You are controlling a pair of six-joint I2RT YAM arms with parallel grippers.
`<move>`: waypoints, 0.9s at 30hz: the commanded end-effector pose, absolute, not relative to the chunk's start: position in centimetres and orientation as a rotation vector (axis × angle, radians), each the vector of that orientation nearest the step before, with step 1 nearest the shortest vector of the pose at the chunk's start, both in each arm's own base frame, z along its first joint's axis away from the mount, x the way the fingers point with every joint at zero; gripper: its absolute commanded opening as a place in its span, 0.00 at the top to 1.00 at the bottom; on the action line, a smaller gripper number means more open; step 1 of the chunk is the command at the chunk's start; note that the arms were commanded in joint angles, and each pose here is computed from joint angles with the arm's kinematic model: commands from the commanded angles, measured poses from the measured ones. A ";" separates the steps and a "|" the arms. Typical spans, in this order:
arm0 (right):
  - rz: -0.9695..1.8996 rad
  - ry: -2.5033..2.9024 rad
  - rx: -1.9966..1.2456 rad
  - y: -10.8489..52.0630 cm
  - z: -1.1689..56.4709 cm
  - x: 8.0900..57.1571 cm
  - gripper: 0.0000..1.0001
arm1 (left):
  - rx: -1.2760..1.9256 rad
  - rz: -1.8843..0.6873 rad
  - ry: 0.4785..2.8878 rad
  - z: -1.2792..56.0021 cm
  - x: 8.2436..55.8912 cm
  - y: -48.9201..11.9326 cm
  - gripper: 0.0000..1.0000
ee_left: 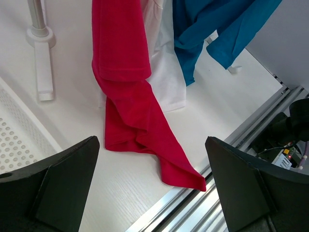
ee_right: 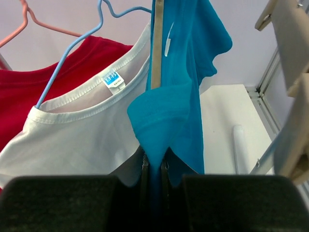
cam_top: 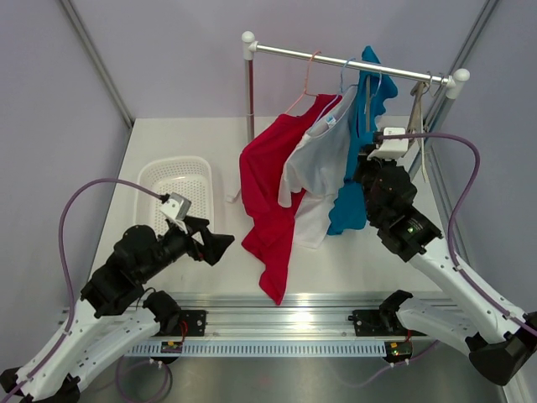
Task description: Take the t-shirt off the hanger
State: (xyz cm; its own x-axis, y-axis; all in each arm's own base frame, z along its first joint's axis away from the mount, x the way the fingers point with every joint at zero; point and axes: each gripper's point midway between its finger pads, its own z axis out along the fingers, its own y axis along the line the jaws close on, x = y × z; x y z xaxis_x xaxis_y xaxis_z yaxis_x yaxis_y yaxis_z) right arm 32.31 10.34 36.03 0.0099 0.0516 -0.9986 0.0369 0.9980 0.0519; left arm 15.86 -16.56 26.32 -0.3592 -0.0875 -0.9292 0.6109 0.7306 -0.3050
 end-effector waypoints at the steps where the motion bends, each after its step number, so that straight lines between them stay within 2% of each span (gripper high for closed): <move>1: 0.096 1.334 0.078 10.3 42.1 31.6 1.00 | 0.388 -0.852 1.739 29.2 15.7 -17.4 0.01; 9: 0.169 1.483 0.070 11.3 37.6 31.1 1.00 | 0.317 -0.964 1.723 31.1 15.5 -18.4 0.01; 19: 0.355 1.706 0.144 10.4 30.2 25.1 1.00 | 0.268 -1.243 1.679 32.5 15.9 -22.6 0.01; 27: 0.542 1.913 0.164 11.9 24.5 20.5 1.00 | 0.290 -1.339 1.712 32.7 16.7 -26.7 0.03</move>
